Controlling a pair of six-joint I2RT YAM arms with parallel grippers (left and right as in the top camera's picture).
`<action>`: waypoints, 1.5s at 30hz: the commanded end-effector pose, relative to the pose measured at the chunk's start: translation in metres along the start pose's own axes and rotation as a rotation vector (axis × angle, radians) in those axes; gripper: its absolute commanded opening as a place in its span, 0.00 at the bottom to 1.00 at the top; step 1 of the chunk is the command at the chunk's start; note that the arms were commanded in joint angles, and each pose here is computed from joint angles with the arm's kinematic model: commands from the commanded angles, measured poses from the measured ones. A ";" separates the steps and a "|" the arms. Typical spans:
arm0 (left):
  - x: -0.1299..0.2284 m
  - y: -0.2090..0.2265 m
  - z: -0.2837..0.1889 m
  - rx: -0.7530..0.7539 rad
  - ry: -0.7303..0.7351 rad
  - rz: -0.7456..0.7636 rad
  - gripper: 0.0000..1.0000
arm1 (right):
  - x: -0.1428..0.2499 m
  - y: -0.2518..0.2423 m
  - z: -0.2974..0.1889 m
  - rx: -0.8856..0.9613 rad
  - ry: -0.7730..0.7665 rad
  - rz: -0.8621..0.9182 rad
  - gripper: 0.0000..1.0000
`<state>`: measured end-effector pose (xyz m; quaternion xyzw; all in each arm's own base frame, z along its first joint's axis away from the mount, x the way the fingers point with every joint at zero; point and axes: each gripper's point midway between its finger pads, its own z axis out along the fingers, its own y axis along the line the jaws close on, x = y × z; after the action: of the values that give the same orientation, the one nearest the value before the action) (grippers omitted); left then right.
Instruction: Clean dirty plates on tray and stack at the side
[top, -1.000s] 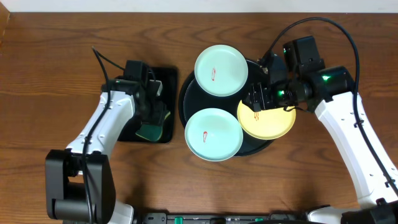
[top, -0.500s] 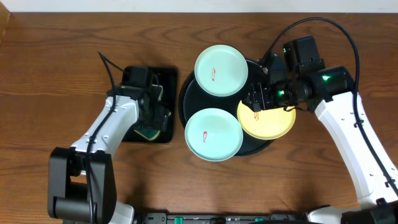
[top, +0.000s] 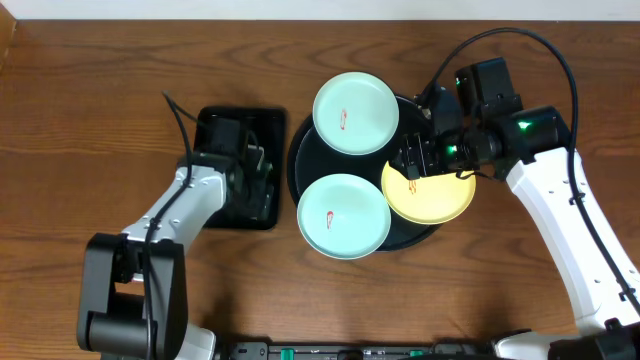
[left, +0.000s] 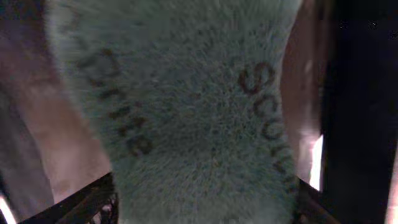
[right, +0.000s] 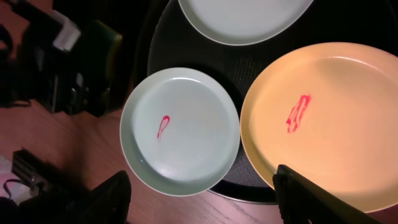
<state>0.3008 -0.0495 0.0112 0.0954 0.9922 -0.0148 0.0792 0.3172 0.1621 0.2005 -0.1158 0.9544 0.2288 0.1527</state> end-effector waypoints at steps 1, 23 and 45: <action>0.005 0.002 0.004 -0.009 0.009 0.011 0.75 | -0.003 0.010 -0.008 -0.020 -0.025 -0.014 0.73; -0.018 0.002 -0.010 -0.010 -0.044 -0.036 0.82 | -0.003 0.010 -0.008 -0.020 -0.025 -0.014 0.74; -0.052 0.004 -0.014 -0.013 -0.183 -0.034 0.83 | -0.006 0.010 -0.008 -0.022 -0.035 -0.018 0.75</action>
<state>0.3396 -0.0553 0.0261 0.0820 0.9846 -0.0205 0.1533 0.3196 0.1628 0.2017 -0.1168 0.9532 0.2297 0.1583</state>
